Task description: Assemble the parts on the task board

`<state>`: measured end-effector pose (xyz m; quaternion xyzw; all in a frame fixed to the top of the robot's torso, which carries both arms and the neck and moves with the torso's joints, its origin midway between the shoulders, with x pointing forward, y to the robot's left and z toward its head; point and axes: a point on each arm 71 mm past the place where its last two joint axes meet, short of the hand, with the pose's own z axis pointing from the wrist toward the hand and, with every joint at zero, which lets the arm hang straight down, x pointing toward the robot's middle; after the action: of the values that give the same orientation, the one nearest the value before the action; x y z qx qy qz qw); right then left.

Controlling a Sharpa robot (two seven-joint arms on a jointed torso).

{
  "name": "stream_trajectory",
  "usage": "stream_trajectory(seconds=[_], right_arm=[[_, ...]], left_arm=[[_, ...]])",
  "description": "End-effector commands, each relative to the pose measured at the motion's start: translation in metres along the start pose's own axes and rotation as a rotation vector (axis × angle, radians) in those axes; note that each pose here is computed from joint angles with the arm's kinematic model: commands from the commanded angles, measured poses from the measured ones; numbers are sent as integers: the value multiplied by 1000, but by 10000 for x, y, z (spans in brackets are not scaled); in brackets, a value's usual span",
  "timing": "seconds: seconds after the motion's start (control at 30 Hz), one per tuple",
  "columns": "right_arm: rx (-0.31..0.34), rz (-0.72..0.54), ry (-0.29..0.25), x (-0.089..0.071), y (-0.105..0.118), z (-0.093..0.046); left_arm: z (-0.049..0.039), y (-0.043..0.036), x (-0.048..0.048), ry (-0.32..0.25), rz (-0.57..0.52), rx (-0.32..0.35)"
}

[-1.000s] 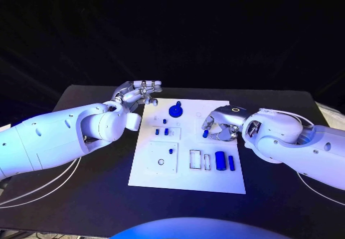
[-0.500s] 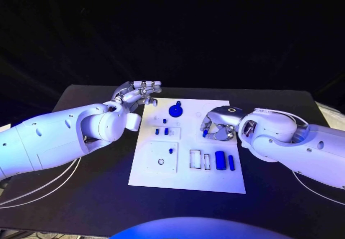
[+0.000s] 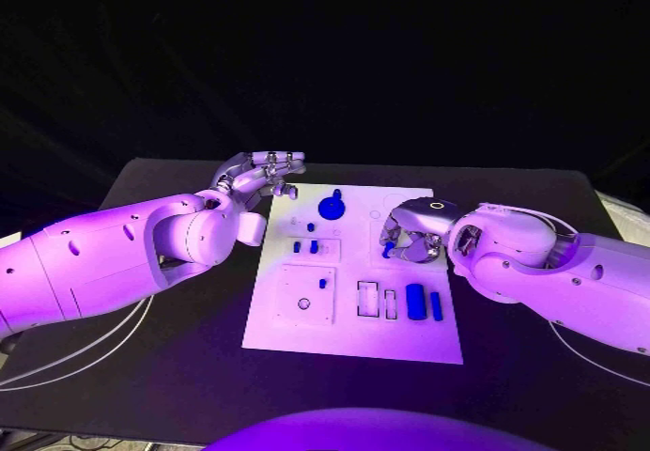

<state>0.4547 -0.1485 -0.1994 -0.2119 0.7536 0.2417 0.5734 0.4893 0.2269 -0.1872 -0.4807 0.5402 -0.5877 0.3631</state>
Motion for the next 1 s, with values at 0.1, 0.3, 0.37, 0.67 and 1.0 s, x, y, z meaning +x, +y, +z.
stream_trajectory(seconds=[0.1, 0.3, 0.37, 0.67, 1.0], right_arm=[[16, -30, -7, 8, -13, 1], [-2, -18, -56, -28, 22, -11], [-9, 0, -86, -52, 38, -25], [-19, 47, -180, -185, 83, -137], [-86, 91, -210, -260, 338, -181]], left_arm=[[0, -3, 27, 25, -6, 4], [-2, -3, 24, 25, -5, 4], [-2, -3, 23, 24, -5, 4], [-4, -2, 20, 22, -4, 2], [3, 2, 34, 25, -5, 1]])
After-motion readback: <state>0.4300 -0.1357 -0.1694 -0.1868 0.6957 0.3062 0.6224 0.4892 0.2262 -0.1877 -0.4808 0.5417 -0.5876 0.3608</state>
